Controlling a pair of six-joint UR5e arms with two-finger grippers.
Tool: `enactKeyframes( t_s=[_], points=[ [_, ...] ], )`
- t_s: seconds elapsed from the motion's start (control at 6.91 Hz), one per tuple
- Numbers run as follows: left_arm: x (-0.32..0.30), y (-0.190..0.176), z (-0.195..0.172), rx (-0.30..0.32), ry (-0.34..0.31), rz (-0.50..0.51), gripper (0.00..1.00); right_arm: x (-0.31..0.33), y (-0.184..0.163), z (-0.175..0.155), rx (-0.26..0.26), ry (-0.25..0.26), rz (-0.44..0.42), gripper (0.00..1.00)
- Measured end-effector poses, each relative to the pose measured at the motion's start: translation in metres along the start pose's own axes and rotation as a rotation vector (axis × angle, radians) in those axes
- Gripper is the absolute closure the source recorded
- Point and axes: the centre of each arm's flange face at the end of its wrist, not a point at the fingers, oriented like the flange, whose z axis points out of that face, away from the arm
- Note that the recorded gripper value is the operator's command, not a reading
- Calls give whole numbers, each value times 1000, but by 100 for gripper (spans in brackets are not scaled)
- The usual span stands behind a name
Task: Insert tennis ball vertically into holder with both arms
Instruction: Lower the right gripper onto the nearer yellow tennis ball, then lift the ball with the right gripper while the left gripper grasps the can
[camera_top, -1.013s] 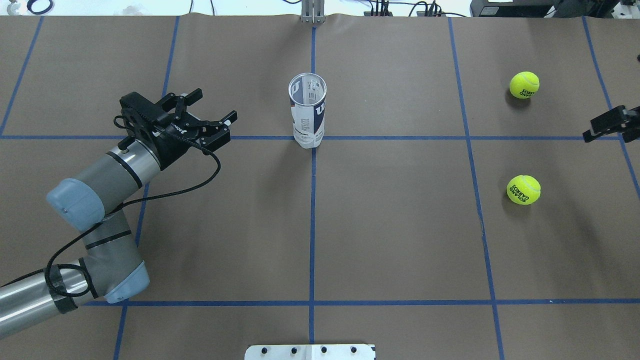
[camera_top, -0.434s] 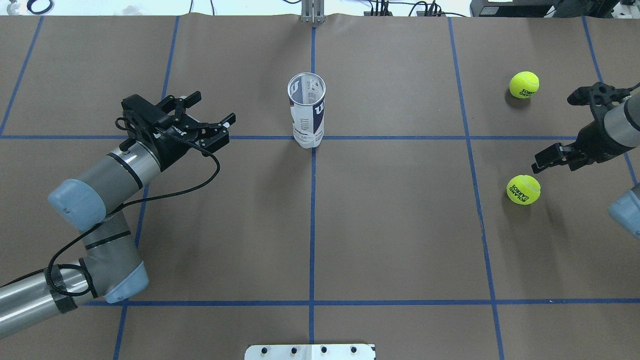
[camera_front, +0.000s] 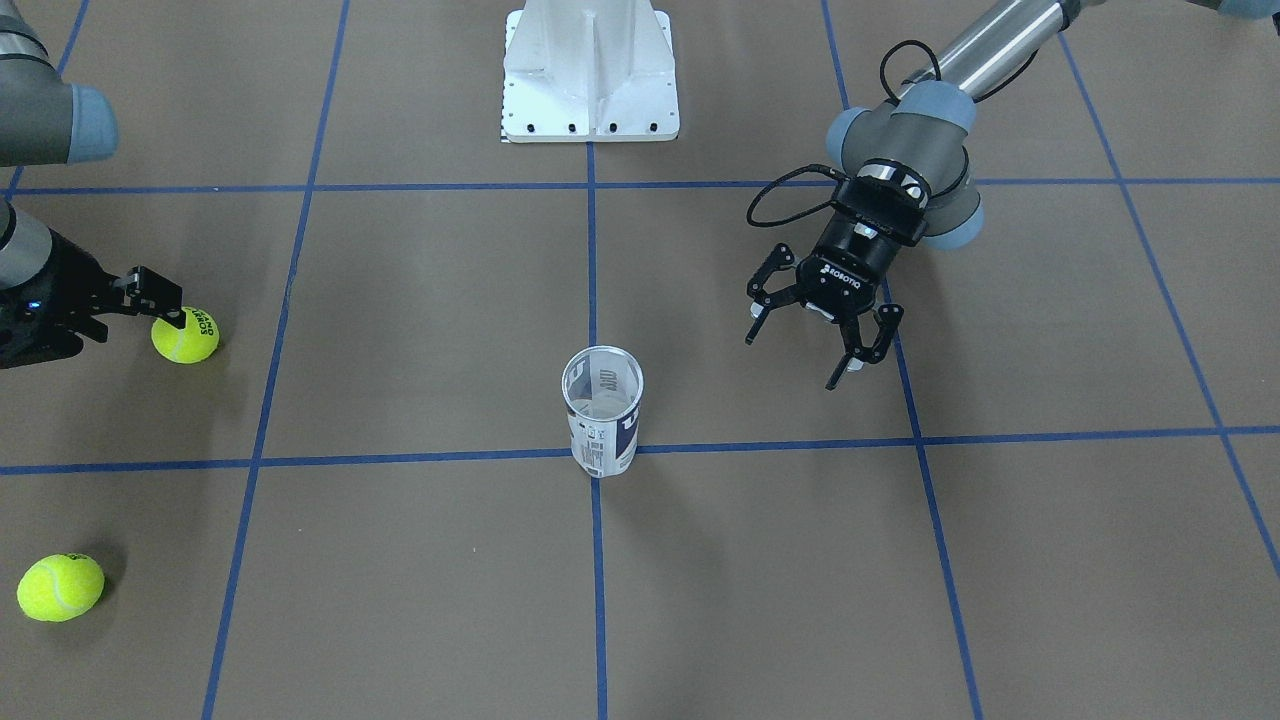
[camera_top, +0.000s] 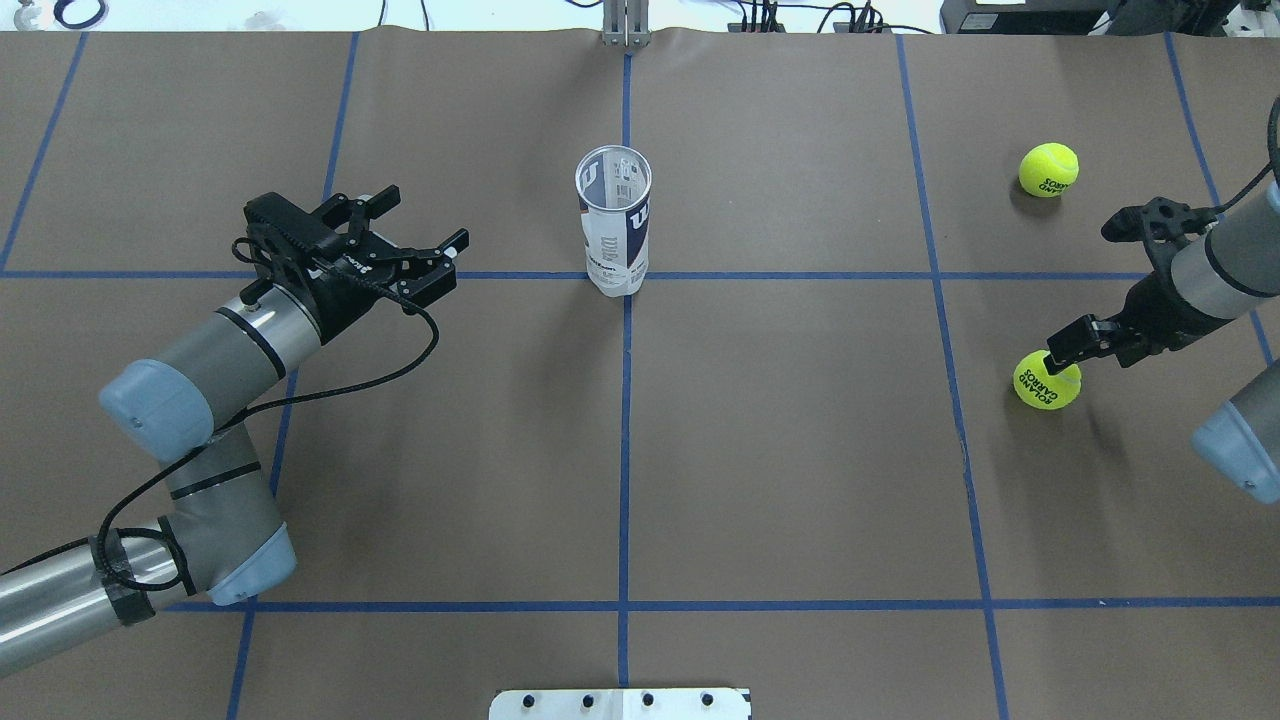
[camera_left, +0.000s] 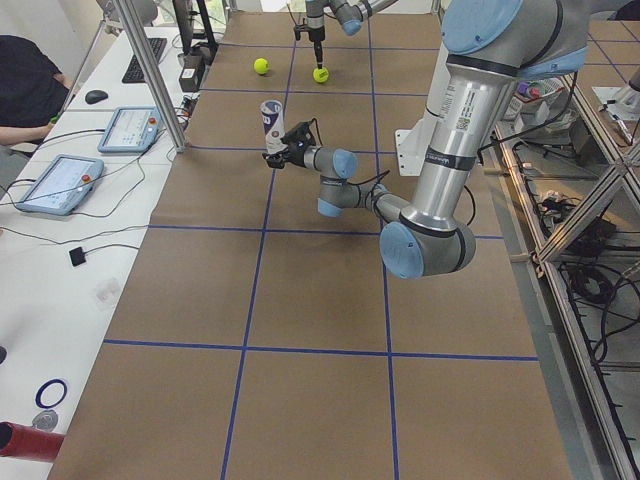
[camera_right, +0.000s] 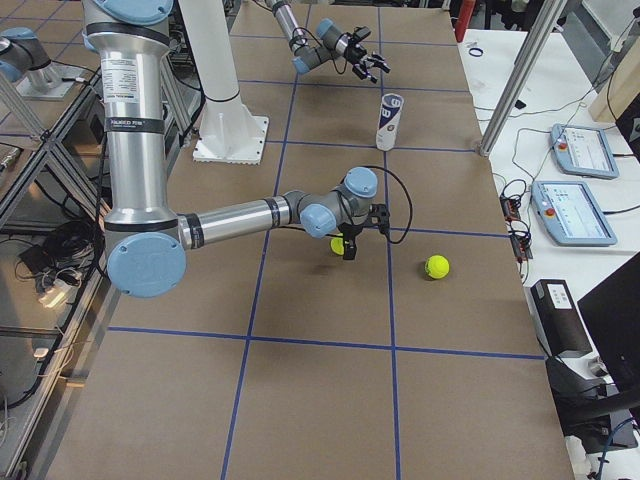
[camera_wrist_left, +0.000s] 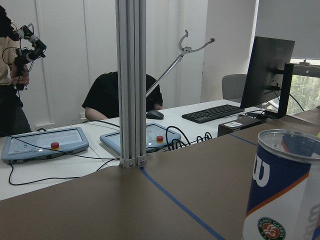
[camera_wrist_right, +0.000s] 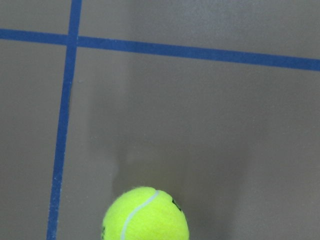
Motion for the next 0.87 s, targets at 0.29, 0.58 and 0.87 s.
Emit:
enactKeyframes(
  t_s=[0.29,0.58,0.87],
  points=[
    [-4,4,-2,-6,-6,3,1,-12,5,16,-31,0,-22,1],
    [-6,7,-3,-11,-10,6,1,-24,5,29,-41,14,-41,4],
    [-8,11,-3,-10,-10,4,1,-38,-10,36,-35,23,-54,9]
  ],
)
